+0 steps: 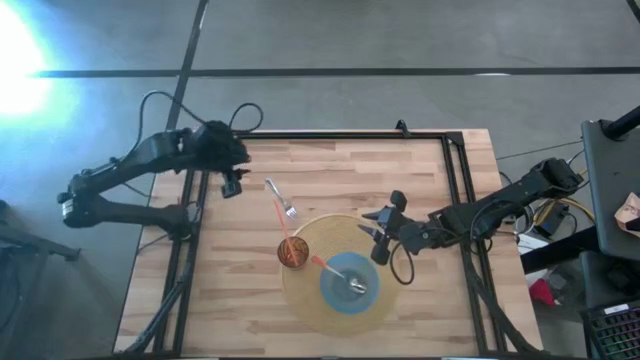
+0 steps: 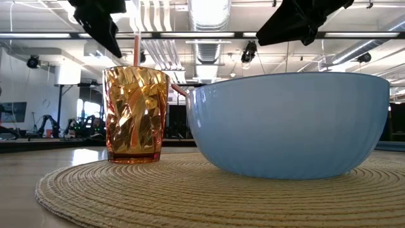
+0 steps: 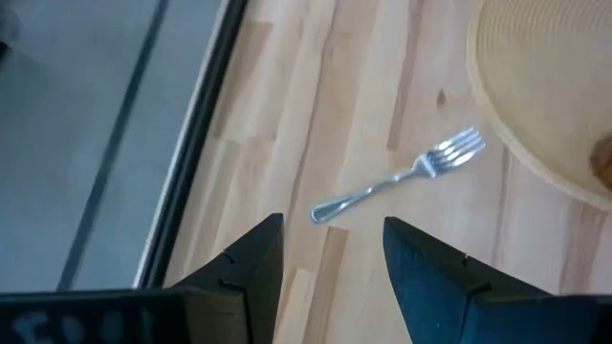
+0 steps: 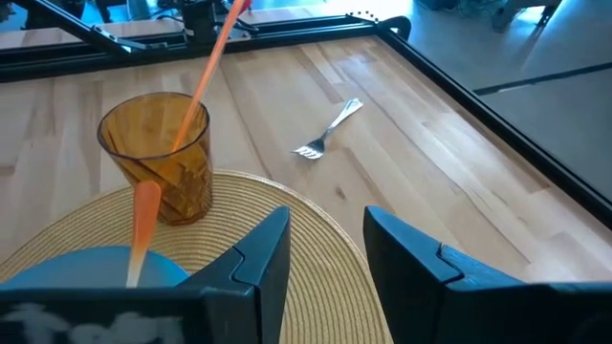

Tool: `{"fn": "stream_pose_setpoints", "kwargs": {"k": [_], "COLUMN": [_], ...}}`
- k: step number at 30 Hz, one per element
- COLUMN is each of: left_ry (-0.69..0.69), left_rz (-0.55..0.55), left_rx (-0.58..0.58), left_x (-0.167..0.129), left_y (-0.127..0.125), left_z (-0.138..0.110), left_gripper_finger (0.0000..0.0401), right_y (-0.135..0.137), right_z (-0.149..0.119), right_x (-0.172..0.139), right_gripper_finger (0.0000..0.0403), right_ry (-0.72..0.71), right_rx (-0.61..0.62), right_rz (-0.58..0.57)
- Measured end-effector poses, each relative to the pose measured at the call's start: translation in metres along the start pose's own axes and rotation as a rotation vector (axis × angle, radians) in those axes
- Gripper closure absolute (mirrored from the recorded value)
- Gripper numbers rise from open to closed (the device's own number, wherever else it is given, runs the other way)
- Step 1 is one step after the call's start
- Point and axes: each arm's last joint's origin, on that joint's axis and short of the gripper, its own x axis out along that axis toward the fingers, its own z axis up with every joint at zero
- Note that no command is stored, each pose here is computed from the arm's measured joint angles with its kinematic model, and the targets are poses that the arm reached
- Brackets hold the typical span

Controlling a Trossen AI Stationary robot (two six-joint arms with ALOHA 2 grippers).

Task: Pick & Place Utensil
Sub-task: Put the silver fork to the right of the orange spoon in the blue bowl on the brown mat

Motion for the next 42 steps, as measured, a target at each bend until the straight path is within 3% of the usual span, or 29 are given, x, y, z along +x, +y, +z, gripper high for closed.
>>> {"fn": "stream_pose_setpoints", "kwargs": {"k": [6,25,31,42], "left_ry": [0.098,0.298,0.3,0.26], "left_rz": [0.001,-0.187,-0.273,-0.299], "left_rx": [-0.02,-0.079,-0.022,0.098], "left_x": [0.021,0.102,0.126,0.161], "left_y": [0.01,0.028,0.027,0.02], "left_z": [0.002,0.006,0.009,-0.01], "left_gripper_finger": [0.0227,0.0227,0.0227,0.0227], "right_y": [0.0,-0.001,0.0,0.0], "right_z": [0.0,-0.005,-0.006,-0.005], "right_x": [0.0,0.001,0.001,0.001], "right_gripper_finger": [0.0268,0.0274,0.0265,0.0271], "right_ry": [0.001,0.013,0.02,0.019], "right_rx": [-0.001,-0.01,-0.009,-0.007], "right_rz": [0.0,0.0,0.02,0.021]}}
